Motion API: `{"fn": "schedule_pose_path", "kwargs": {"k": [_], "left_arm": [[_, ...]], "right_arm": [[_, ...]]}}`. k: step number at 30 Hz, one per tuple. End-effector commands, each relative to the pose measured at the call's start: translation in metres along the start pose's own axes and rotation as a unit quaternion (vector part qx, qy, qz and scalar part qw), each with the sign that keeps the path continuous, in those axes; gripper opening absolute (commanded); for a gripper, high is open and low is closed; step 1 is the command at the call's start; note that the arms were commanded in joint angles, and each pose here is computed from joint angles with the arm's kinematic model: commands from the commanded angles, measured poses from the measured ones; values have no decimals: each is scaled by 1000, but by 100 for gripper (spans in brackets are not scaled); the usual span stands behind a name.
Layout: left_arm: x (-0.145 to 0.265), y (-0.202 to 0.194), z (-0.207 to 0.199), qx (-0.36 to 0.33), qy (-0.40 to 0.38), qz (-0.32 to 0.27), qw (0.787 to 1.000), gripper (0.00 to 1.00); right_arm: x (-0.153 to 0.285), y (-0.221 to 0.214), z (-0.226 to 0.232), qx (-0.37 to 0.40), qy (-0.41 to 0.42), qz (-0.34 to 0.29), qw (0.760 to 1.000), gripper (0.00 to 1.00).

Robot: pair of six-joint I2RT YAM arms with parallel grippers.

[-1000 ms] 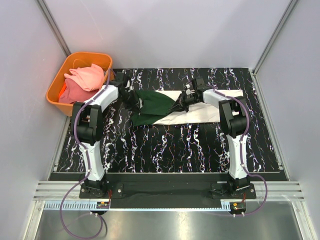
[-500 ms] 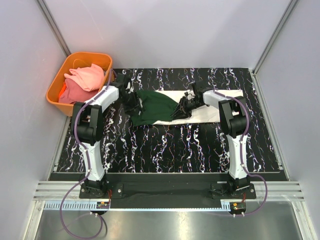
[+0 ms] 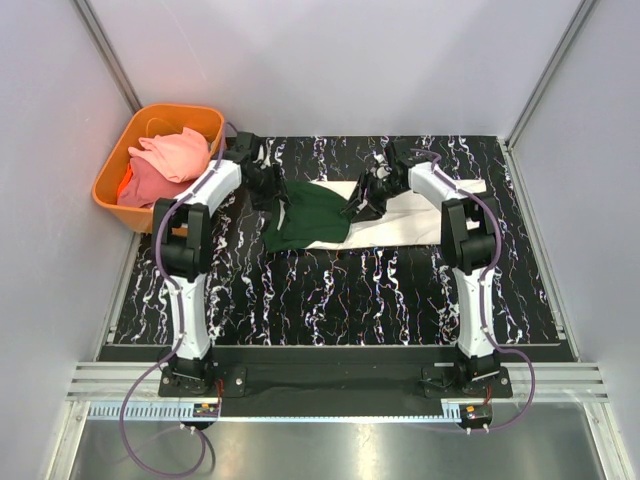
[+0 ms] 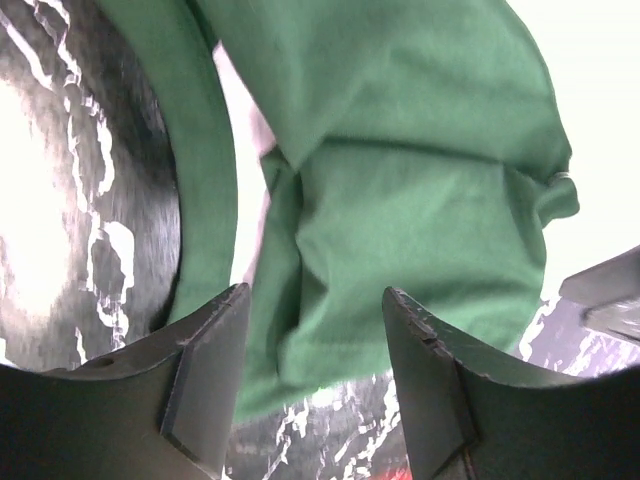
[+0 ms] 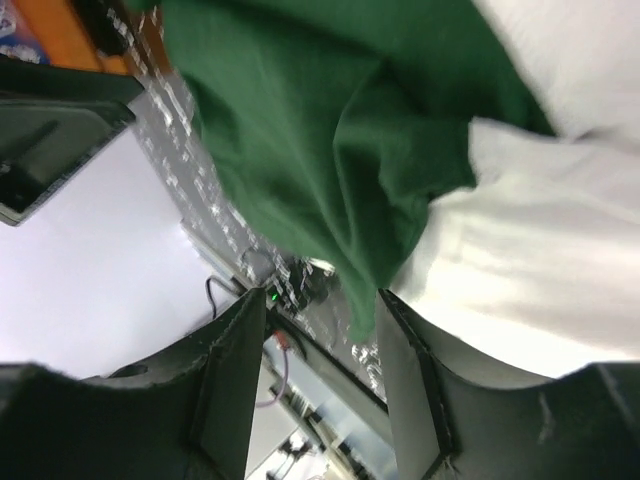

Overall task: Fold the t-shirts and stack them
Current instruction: Fold the tshirt

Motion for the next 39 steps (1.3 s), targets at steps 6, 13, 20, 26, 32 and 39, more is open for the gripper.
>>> {"fn": "schedule_pose_path", "kwargs": {"k": [6, 13, 20, 26, 32, 39], "left_arm": [[-25, 10, 4, 2, 0, 7, 1000, 56], [-40, 14, 3, 11, -9, 16, 1000, 49], [-47, 14, 1, 20, -18, 22, 999, 44], [-54, 14, 3, 27, -16, 25, 999, 36], [-55, 22, 12, 33, 9, 7, 999, 0], [-44, 29, 21, 26, 31, -17, 999, 0]], "right_arm": [[1, 32, -21, -7, -55, -39, 998, 51], [-7, 41, -28, -6, -62, -40, 997, 42], [-11, 50, -25, -7, -54, -43, 998, 38], [-15, 58, -26, -20, -51, -48, 997, 35], [-2, 69, -52, -48, -97, -81, 991, 0], [3, 69, -67, -48, -98, -77, 991, 0]]}}
Point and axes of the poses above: each gripper's point midway between its finger pads, its own x axis back along the fingers, its own z axis along the line the jaws close on, y = z × x, the point moved 1 cm from there along x, back along the fingers, and after that the axes turned 5 degrees about x, right-handed, at the moved point
